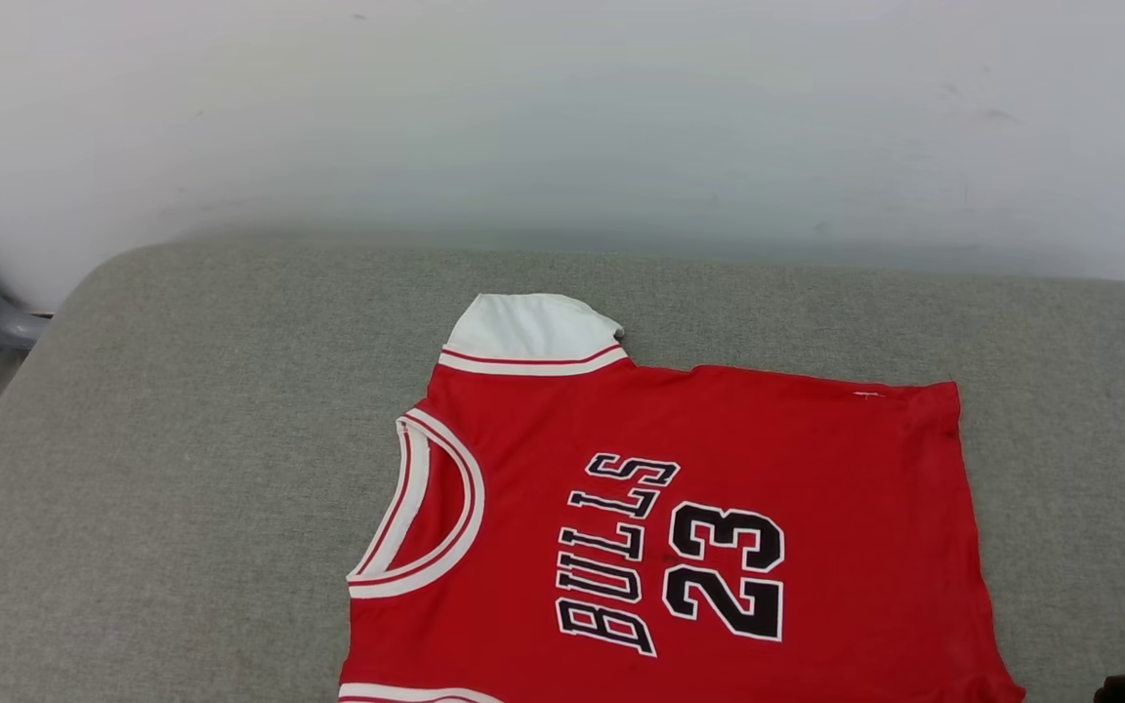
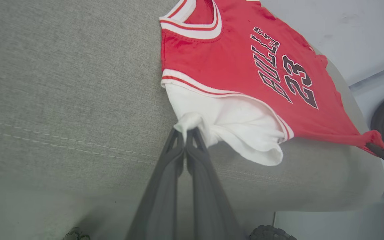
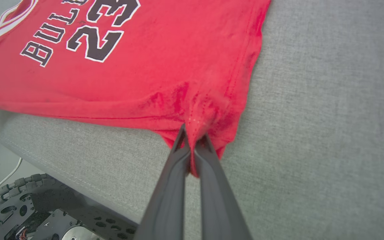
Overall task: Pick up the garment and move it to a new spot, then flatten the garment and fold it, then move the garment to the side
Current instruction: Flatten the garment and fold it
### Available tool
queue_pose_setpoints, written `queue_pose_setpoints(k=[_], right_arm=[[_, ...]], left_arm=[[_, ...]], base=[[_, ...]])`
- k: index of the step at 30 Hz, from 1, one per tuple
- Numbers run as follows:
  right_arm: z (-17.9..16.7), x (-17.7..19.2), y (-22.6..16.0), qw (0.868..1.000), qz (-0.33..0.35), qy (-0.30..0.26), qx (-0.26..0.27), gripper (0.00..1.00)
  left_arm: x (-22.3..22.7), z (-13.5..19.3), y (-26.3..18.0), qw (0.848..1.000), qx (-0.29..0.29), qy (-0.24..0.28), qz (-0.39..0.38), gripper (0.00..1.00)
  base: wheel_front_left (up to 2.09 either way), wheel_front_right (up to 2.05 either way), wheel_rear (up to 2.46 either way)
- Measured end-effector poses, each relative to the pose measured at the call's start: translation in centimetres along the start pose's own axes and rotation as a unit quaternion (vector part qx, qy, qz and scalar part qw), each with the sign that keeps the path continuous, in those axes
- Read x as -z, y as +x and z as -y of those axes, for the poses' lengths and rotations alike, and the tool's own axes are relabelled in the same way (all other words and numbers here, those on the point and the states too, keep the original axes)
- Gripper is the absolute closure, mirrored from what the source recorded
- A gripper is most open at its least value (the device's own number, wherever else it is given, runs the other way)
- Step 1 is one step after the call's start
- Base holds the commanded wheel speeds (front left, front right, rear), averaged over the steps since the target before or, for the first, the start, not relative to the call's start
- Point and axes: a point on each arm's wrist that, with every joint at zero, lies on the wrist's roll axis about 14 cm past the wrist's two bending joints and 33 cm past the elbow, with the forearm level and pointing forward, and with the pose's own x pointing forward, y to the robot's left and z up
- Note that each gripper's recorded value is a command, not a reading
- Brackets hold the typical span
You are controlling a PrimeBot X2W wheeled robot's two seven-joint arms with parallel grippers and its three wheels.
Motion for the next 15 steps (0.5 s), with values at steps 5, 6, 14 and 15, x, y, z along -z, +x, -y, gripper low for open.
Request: queue_pose_setpoints(k=[5,6,14,15], right_arm=[[-0.2,-0.7,0.1,1.0,0.016,0.007,0.0,1.0],[-0.3,-0.8,0.2,1.0,0.02,0.009,0.0,1.0],[-0.5,-2.1,0.7,0.999,0.046,0.023,0.0,1.0],[-0.5,-2.2,0.7,0.998,0.049,0.026,0.001,1.0]], left_arm=[[-0.2,-0.1,0.3,1.0,-0.003,0.008,0.005,1.0],[-0.4,0.0,0.5,1.0,0.0,0.012,0.008,1.0],[-3.4,1.1,2.9,0.996,0.032,0.069,0.037,1.0],[-3.9,1.4,3.2,0.995,0.039,0.077,0.042,1.0]], base=[[0.0,0.0,0.0],[0.0,0.0,0.0],[0.0,0.0,0.0],[0.0,0.0,0.0]])
